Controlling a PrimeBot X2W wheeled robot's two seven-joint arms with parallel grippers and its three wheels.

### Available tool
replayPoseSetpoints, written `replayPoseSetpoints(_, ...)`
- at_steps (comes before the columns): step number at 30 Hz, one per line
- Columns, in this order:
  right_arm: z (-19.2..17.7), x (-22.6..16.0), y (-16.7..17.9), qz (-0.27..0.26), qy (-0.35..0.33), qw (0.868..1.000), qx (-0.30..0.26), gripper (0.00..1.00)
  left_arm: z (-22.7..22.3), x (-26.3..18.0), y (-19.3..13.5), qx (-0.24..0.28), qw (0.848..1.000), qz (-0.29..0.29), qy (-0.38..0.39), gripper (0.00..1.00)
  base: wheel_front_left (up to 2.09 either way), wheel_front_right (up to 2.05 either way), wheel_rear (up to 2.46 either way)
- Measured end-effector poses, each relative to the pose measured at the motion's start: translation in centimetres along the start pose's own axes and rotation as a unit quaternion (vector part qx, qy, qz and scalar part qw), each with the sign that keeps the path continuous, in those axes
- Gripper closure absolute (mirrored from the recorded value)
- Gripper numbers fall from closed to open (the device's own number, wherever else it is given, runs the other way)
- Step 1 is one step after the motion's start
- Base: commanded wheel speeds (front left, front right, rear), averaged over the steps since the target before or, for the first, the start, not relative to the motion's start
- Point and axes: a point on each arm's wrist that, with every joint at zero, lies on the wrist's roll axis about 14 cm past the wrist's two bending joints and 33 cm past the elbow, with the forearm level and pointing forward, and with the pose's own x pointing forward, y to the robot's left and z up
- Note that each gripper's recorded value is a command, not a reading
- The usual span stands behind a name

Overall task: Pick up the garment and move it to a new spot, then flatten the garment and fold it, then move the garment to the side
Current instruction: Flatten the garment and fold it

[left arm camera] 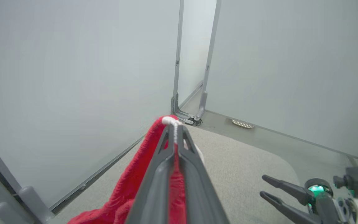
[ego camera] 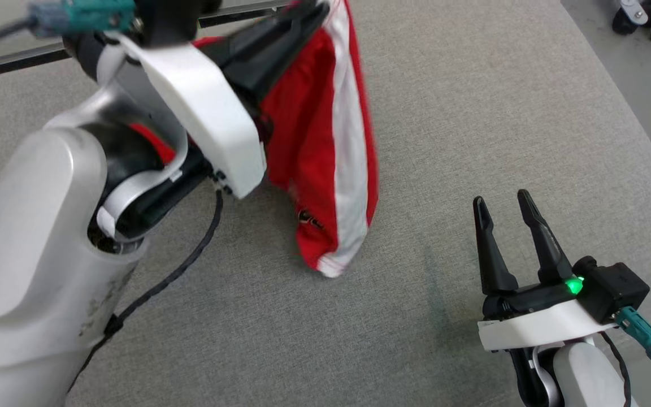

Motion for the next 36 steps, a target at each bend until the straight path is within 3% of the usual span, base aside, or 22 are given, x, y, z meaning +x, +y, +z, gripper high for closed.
replayPoseSetpoints(4, 0.6, -0.2, -0.2, -0.004, -0.009, 1.0, 0.001, 0.0, 5.2, 0.7, -2.0, 0.007, 0.998, -0.01, -0.064, 1.0, 0.0, 0.0, 0.0)
replayPoseSetpoints(8, 0.9, -0.1, 0.1, 0.002, -0.015, 1.0, -0.004, 0.0, 5.4, 0.0, -2.2, -0.001, 0.998, 0.009, -0.058, 1.0, 0.0, 0.0, 0.0)
replayPoseSetpoints(14, 0.4, 0.2, 0.3, 0.006, -0.009, 1.0, -0.011, 0.0, -1.8, -5.1, 1.4, -0.069, 0.992, 0.102, -0.008, 1.0, 0.0, 0.0, 0.0)
replayPoseSetpoints(18, -1.5, 0.2, 0.5, 0.0, 0.015, 0.999, 0.049, 0.0, -7.8, -10.4, 4.0, -0.146, 0.971, 0.187, 0.006, 1.0, 0.0, 0.0, 0.0)
replayPoseSetpoints(19, -1.5, 0.2, 0.5, 0.0, 0.015, 0.999, 0.049, 0.0, -7.8, -10.4, 4.0, -0.146, 0.971, 0.187, 0.006, 1.0, 0.0, 0.0, 0.0)
replayPoseSetpoints(23, -4.0, 0.6, 2.0, 0.026, 0.056, 0.993, 0.103, 0.0, -11.6, -15.2, 6.0, -0.187, 0.946, 0.264, 0.004, 1.0, 0.0, 0.0, 0.0)
replayPoseSetpoints(31, -8.0, 2.1, 3.3, 0.111, 0.159, 0.975, 0.111, 0.0, -15.1, -21.0, 9.0, -0.204, 0.913, 0.354, 0.005, 1.0, 0.0, 0.0, 0.0)
replayPoseSetpoints(36, -8.9, 3.8, 4.6, 0.144, 0.215, 0.956, 0.14, 0.0, -16.6, -22.2, 9.5, -0.21, 0.904, 0.373, 0.011, 1.0, 0.0, 0.0, 0.0)
